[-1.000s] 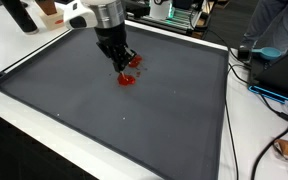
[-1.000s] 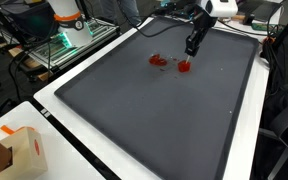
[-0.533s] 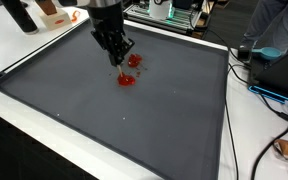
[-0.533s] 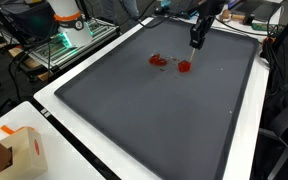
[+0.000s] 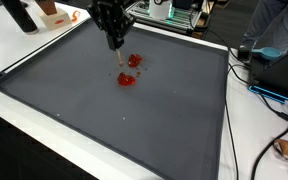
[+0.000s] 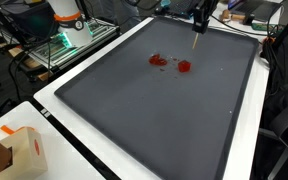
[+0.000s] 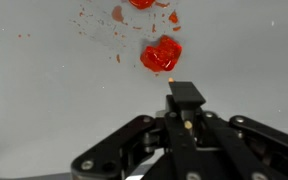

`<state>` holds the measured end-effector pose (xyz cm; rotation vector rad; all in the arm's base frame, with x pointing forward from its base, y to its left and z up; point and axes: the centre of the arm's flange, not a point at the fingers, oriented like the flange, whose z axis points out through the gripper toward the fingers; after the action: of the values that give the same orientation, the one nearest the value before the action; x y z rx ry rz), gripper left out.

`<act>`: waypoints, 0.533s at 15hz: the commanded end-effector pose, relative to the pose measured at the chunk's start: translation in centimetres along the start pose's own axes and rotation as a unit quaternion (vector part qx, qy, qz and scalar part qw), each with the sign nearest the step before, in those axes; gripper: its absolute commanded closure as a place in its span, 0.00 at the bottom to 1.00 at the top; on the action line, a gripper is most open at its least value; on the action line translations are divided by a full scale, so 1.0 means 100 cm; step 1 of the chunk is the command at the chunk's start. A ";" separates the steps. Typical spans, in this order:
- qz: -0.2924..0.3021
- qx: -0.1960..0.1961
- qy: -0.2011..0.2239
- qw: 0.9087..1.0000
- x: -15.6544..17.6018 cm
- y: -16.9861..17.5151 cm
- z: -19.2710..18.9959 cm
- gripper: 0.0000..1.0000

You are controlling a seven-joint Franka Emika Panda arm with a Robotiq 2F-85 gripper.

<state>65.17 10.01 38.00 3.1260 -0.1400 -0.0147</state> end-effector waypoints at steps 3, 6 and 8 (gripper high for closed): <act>0.002 0.002 -0.012 1.000 -0.016 -0.006 -0.036 0.97; 0.004 -0.004 -0.012 1.000 -0.020 -0.011 -0.048 0.97; 0.005 -0.002 -0.012 1.000 -0.021 -0.014 -0.055 0.97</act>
<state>63.90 11.14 42.47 3.1256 -0.1342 -0.0266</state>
